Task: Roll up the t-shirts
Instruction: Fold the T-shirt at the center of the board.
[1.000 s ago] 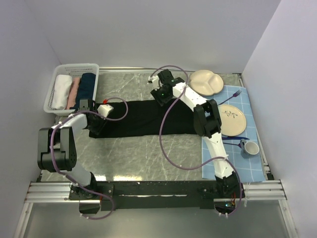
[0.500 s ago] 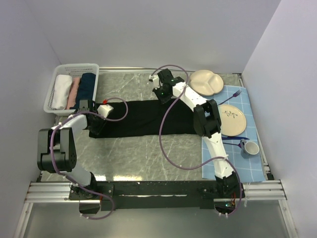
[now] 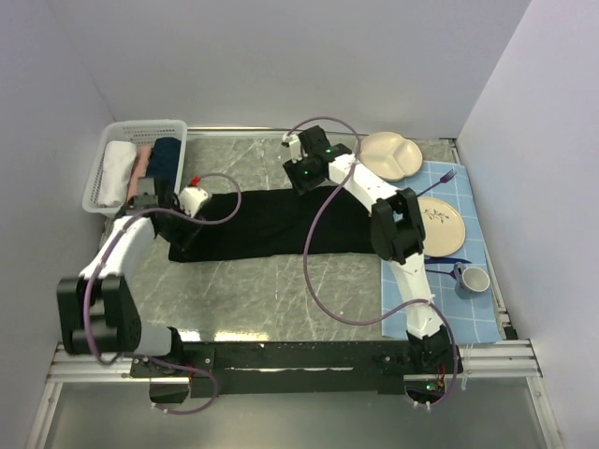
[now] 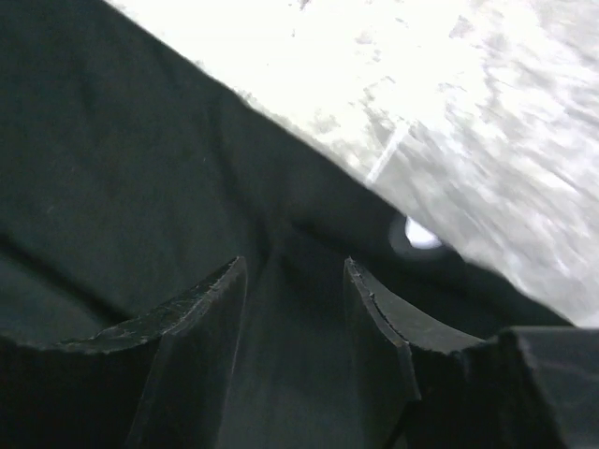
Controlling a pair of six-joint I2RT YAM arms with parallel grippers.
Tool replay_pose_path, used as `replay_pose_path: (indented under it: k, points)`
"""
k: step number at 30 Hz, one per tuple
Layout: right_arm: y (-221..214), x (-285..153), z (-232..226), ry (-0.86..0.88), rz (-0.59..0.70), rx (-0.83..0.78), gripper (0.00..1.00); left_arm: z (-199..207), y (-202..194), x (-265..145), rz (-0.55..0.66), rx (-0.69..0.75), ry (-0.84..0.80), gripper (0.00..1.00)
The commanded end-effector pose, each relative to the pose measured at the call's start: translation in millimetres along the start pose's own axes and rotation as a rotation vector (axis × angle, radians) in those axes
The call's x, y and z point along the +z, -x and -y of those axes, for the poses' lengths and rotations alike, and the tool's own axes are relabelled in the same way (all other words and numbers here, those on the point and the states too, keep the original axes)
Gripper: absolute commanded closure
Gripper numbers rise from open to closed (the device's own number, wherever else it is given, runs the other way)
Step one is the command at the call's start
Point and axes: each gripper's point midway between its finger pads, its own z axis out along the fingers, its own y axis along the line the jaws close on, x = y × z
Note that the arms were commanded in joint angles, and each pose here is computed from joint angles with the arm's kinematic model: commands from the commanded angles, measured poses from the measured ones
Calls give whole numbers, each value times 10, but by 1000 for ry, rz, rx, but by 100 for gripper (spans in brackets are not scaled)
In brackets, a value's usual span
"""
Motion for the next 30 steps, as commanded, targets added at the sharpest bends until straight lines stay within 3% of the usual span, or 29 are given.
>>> replay_pose_path:
  k: [1,5,8,20,30]
  points:
    - [693,-902,38,-11,229,22,45,168,315,-565,136,326,-89,23]
    - [606,-979,30,-8,212,37,45,351,73,-498,119,611,-162,25]
    - [556,-1050,50,-11,207,48,44,338,-41,-318,108,720,-142,26]
    - [309,-1388,65,-5,196,79,42,90,-78,201,78,760,-73,27]
    - [303,-1431,139,-17,198,92,41,267,-298,238,-18,704,-251,29]
